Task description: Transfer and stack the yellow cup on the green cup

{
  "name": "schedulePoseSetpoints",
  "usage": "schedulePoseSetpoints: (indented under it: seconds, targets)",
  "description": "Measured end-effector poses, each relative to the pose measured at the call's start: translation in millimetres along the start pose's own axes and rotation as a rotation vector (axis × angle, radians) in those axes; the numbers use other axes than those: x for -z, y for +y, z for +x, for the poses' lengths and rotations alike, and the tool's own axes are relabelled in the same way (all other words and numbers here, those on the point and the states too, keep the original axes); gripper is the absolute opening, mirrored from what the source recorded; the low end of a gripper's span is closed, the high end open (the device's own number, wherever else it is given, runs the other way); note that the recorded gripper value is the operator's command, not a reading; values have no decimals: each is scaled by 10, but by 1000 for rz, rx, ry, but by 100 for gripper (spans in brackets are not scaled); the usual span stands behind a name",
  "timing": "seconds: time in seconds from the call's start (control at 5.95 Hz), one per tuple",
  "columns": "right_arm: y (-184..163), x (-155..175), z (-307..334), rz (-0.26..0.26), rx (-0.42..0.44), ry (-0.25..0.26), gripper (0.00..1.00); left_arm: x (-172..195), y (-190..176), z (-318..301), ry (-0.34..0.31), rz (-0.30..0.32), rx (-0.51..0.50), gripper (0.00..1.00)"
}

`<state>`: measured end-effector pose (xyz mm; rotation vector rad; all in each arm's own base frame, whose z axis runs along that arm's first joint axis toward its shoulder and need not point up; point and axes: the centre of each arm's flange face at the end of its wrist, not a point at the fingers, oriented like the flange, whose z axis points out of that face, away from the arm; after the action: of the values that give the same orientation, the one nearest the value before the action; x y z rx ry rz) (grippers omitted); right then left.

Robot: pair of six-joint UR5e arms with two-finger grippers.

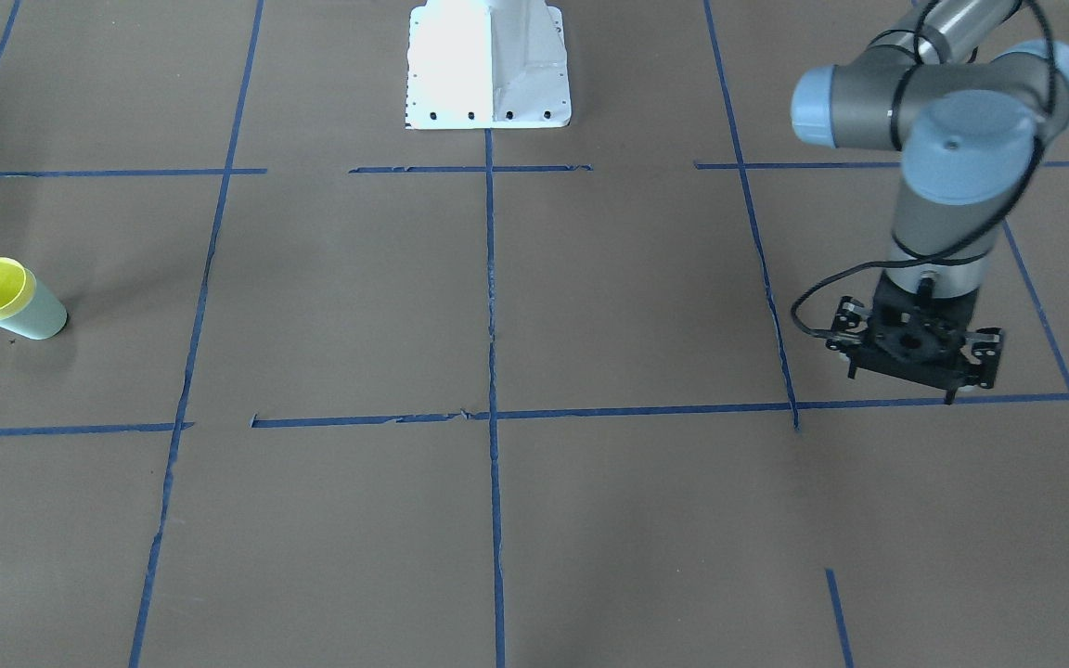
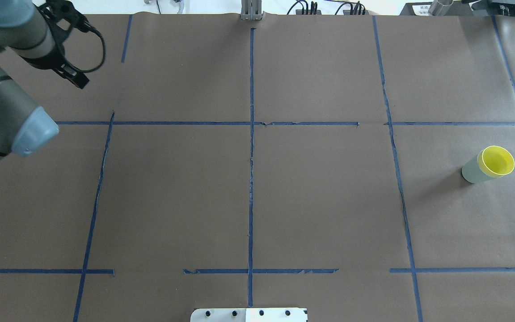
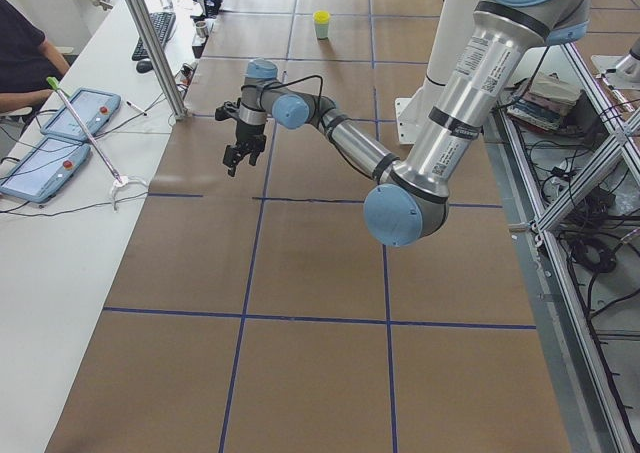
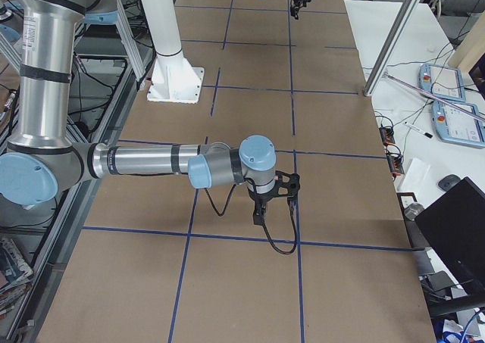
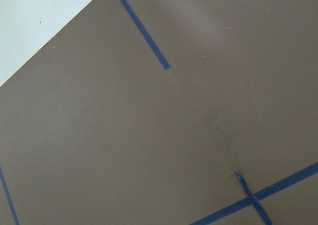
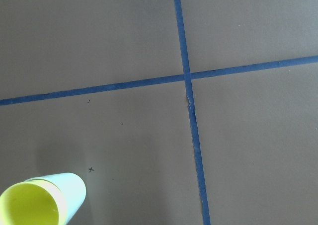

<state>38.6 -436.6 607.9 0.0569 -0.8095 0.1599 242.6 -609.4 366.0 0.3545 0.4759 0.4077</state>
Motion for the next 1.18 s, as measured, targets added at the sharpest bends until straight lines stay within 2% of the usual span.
schedulePoseSetpoints:
  seconds: [0.34, 0.67, 0.84, 1.18]
  targets:
    - [22, -33, 47, -8, 58, 2, 100, 21, 577, -1040, 173, -108, 125, 100]
    - [84, -63, 101, -18, 56, 3, 100, -41, 1523, -2026, 270, -187, 298, 100]
    - [117, -80, 126, -24, 51, 1, 100, -227, 2072, -2287, 265, -221, 307, 100]
    - [102, -115, 147, -32, 44, -5, 100, -430, 2675, -2422, 244, -266, 261, 100]
